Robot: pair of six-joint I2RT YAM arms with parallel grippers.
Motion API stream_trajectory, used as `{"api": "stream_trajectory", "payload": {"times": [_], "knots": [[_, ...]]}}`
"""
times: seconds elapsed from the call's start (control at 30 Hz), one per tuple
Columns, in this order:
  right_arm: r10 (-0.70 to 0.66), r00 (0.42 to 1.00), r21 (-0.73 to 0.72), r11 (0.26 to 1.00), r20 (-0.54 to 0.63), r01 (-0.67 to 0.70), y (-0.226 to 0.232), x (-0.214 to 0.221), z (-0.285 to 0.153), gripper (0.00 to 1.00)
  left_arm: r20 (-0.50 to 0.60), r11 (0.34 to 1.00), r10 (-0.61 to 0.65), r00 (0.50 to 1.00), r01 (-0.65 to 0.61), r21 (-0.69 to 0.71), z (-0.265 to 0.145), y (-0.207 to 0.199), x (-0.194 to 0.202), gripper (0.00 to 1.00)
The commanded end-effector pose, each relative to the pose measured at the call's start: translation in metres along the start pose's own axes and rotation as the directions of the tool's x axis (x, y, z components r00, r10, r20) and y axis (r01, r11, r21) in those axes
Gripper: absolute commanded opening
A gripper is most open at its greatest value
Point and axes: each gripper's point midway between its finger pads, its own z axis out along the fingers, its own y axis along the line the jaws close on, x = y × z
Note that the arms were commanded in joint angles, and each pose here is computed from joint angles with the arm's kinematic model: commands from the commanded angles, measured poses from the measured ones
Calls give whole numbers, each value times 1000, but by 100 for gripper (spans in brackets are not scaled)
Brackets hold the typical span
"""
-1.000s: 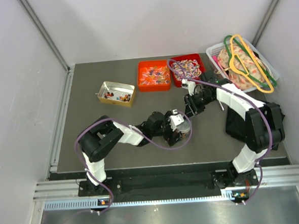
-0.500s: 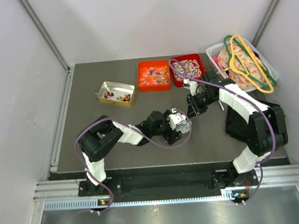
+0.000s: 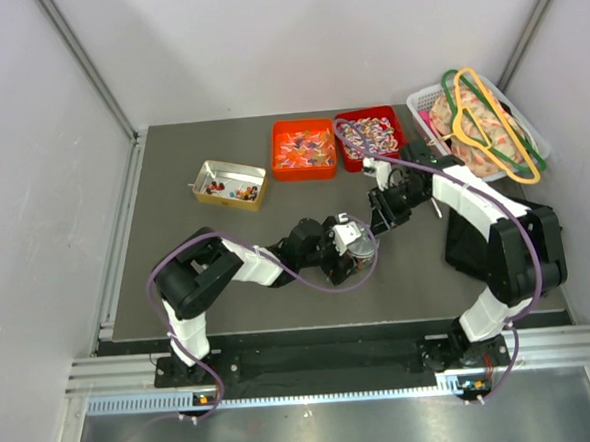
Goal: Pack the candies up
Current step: Screw the bottle lid onto the packing bottle.
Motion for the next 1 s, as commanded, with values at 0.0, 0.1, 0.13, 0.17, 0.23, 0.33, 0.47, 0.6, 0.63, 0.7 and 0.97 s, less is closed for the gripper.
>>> {"api": "stream_trajectory", "payload": {"times": [0.0, 0.1, 0.13, 0.17, 0.23, 0.33, 0.47, 0.6, 0.63, 0.7, 0.97], "knots": [[53, 992, -20, 998, -118, -56, 2, 35, 0, 37, -60, 986, 0, 998, -10, -169, -2, 43, 14, 99], [30, 995, -9, 999, -100, -31, 1, 30, -6, 56, -56, 986, -3, 998, -7, -167, -2, 43, 13, 99], [23, 995, 3, 1000, -100, -23, -1, 30, -8, 64, -56, 986, -4, 998, -5, -166, -3, 44, 14, 99], [12, 995, 9, 1000, -95, -11, -1, 27, -10, 65, -52, 986, -5, 999, -4, -165, -3, 45, 12, 99], [8, 996, 8, 1000, -86, -7, 0, 24, -13, 68, -52, 987, -7, 999, -1, -161, -4, 45, 12, 99], [-8, 997, 25, 1000, -71, 10, -1, 18, -16, 73, -49, 989, -7, 999, 0, -147, -3, 43, 12, 99], [-51, 998, 72, 996, -38, 54, -7, 4, -27, 74, -49, 990, -5, 999, -2, -139, -3, 42, 12, 99], [-45, 999, 88, 995, 20, 43, -14, -14, -40, 63, -43, 992, -3, 999, -3, -126, -4, 40, 11, 99], [-35, 999, 86, 996, 41, 32, -17, -20, -44, 60, -44, 993, -5, 999, 0, -121, -4, 39, 12, 99], [-17, 999, 67, 998, 43, 14, -19, -25, -41, 59, -42, 995, -6, 999, 2, -101, -3, 35, 11, 99], [31, 998, 16, 999, 58, -32, -31, -41, -19, 51, -15, 996, -21, 1000, 22, 84, 0, 4, 2, 99]]}}
